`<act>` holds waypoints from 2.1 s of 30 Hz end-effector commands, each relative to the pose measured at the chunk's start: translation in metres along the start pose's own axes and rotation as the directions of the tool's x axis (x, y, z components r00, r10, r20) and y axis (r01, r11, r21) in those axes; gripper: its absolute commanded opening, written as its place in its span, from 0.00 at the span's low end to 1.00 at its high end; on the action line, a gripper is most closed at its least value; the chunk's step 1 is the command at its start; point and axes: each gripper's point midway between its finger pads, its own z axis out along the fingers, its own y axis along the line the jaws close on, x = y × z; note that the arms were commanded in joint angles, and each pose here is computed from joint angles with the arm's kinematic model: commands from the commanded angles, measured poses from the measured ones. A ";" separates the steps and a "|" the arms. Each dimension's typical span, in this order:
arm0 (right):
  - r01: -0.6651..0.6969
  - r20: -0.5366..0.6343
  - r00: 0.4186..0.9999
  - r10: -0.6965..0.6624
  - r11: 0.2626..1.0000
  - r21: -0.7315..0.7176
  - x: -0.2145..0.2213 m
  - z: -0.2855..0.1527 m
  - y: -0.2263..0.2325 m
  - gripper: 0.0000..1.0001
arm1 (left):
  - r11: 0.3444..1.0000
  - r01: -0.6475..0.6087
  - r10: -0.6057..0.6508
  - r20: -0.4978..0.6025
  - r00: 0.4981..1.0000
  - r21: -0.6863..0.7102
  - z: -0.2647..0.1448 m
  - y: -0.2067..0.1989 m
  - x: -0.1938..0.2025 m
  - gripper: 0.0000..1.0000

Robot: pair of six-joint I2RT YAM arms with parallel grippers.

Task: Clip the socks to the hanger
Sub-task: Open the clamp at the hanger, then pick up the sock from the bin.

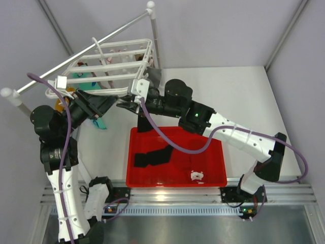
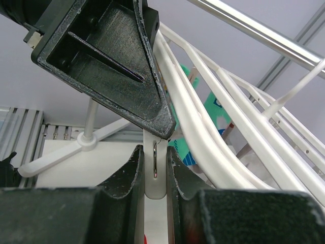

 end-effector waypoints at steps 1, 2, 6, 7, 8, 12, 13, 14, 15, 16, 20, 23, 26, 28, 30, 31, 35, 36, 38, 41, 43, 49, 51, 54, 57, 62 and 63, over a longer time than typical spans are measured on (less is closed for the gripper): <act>0.026 0.095 0.995 -0.027 1.000 0.013 -0.037 -0.005 -0.001 0.00 | 0.999 -0.040 0.040 0.014 0.999 0.032 0.000 -0.006 -0.003 0.49; 0.029 0.097 0.995 -0.031 0.999 0.015 -0.039 -0.006 -0.001 0.00 | 0.999 -0.038 0.038 0.016 0.999 0.031 0.000 -0.007 -0.004 0.46; 0.031 0.093 0.995 -0.032 0.999 0.013 -0.038 -0.006 0.000 0.00 | 0.999 -0.031 0.031 0.005 1.000 0.037 0.001 -0.005 -0.003 0.33; 0.031 0.093 0.995 -0.032 0.999 0.013 -0.038 -0.006 0.000 0.00 | 0.999 -0.033 0.033 0.004 0.999 0.038 0.001 -0.005 -0.002 0.28; 0.032 0.090 0.995 -0.033 0.999 0.014 -0.037 -0.006 0.000 0.01 | 0.999 -0.030 0.030 0.004 1.000 0.037 0.001 -0.004 -0.002 0.23; 0.029 0.078 0.997 -0.030 0.999 0.025 -0.034 -0.007 -0.002 0.22 | 0.999 -0.030 0.030 0.002 1.000 0.038 0.002 -0.003 -0.001 0.00; 0.027 0.077 0.997 -0.029 0.999 0.031 -0.034 -0.009 -0.003 0.25 | 0.999 -0.030 0.030 0.002 1.000 0.038 0.002 -0.003 -0.001 0.00; 0.030 0.076 0.997 -0.032 0.999 0.034 -0.034 -0.009 -0.003 0.29 | 0.999 -0.028 0.028 0.001 1.000 0.037 0.002 -0.002 -0.001 0.00; 0.030 0.071 0.997 -0.032 0.999 0.034 -0.033 -0.011 -0.002 0.34 | 0.999 -0.029 0.029 0.002 1.000 0.037 0.002 -0.002 -0.001 0.00; 0.031 0.065 0.997 -0.033 0.999 0.040 -0.031 -0.011 -0.003 0.37 | 0.999 -0.025 0.025 -0.001 1.000 0.036 0.003 -0.001 -0.001 0.00; 0.033 0.042 0.998 -0.035 0.998 0.051 -0.028 -0.018 -0.004 0.50 | 0.999 -0.030 0.030 0.004 1.000 0.035 0.003 -0.001 -0.002 0.00; 0.024 -0.018 1.000 -0.023 0.999 0.045 -0.013 -0.030 -0.001 0.60 | 0.999 -0.034 0.034 0.004 0.999 0.033 0.003 0.001 -0.001 0.00; 0.018 -0.052 0.999 -0.016 0.999 0.051 -0.007 -0.051 0.002 0.75 | 0.999 -0.040 0.040 0.005 0.999 0.033 0.003 0.001 -0.001 0.00; 0.005 -0.094 0.996 0.002 0.997 0.072 0.010 -0.069 0.007 0.97 | 0.999 -0.043 0.043 0.005 0.999 0.034 0.003 0.000 -0.002 0.00; -0.019 -0.163 0.986 0.032 0.997 0.078 0.041 -0.082 0.015 1.00 | 0.998 -0.047 0.047 0.007 0.999 0.033 0.003 0.001 -0.002 0.00; -0.020 -0.159 0.987 0.035 0.995 0.093 0.039 -0.094 0.015 1.00 | 0.999 -0.045 0.045 0.007 0.999 0.030 0.003 0.002 -0.002 0.00; -0.051 -0.212 0.975 0.073 0.993 0.107 0.070 -0.119 0.023 1.00 | 0.999 -0.044 0.044 0.005 0.999 0.029 0.004 0.003 -0.002 0.00; -0.060 -0.239 0.968 0.079 0.994 0.089 0.085 -0.124 0.031 1.00 | 0.999 -0.045 0.045 0.006 0.999 0.027 0.005 0.004 -0.003 0.00; -0.054 -0.272 0.960 0.062 0.998 0.037 0.104 -0.130 0.043 1.00 | 0.999 -0.046 0.046 0.006 0.999 0.029 0.005 0.004 -0.003 0.00; -0.059 -0.330 0.944 0.015 0.991 -0.123 0.136 -0.129 0.073 0.88 | 0.998 -0.053 0.053 0.007 0.999 0.030 0.005 0.003 -0.004 0.00; -0.120 -0.378 0.926 0.025 0.966 -0.231 0.161 -0.123 0.098 0.81 | 0.998 -0.061 0.060 0.011 0.998 0.032 0.004 0.001 -0.004 0.00; -0.184 -0.469 0.883 0.010 0.927 -0.327 0.219 -0.084 0.136 0.58 | 0.998 -0.061 0.061 0.010 0.998 0.024 0.003 0.004 -0.001 0.00; -0.173 -0.494 0.869 -0.015 0.927 -0.334 0.237 -0.077 0.146 0.55 | 0.998 -0.061 0.060 0.009 0.998 0.023 0.003 0.004 -0.001 0.00; -0.205 -0.560 0.828 -0.013 0.924 -0.324 0.271 -0.063 0.164 0.53 | 0.998 -0.059 0.059 0.008 0.998 0.022 0.004 0.005 -0.002 0.00; -0.221 -0.584 0.812 0.000 0.926 -0.306 0.291 -0.052 0.173 0.51 | 0.998 -0.058 0.058 0.009 0.998 0.020 0.004 0.006 -0.002 0.00; -0.244 -0.613 0.789 0.034 0.933 -0.264 0.315 -0.035 0.176 0.50 | 0.999 -0.043 0.043 0.004 0.999 0.012 0.006 0.013 0.001 0.00; -0.250 -0.624 0.781 0.037 0.933 -0.258 0.323 -0.033 0.179 0.50 | 0.999 -0.040 0.040 0.002 0.999 0.012 0.006 0.014 0.002 0.00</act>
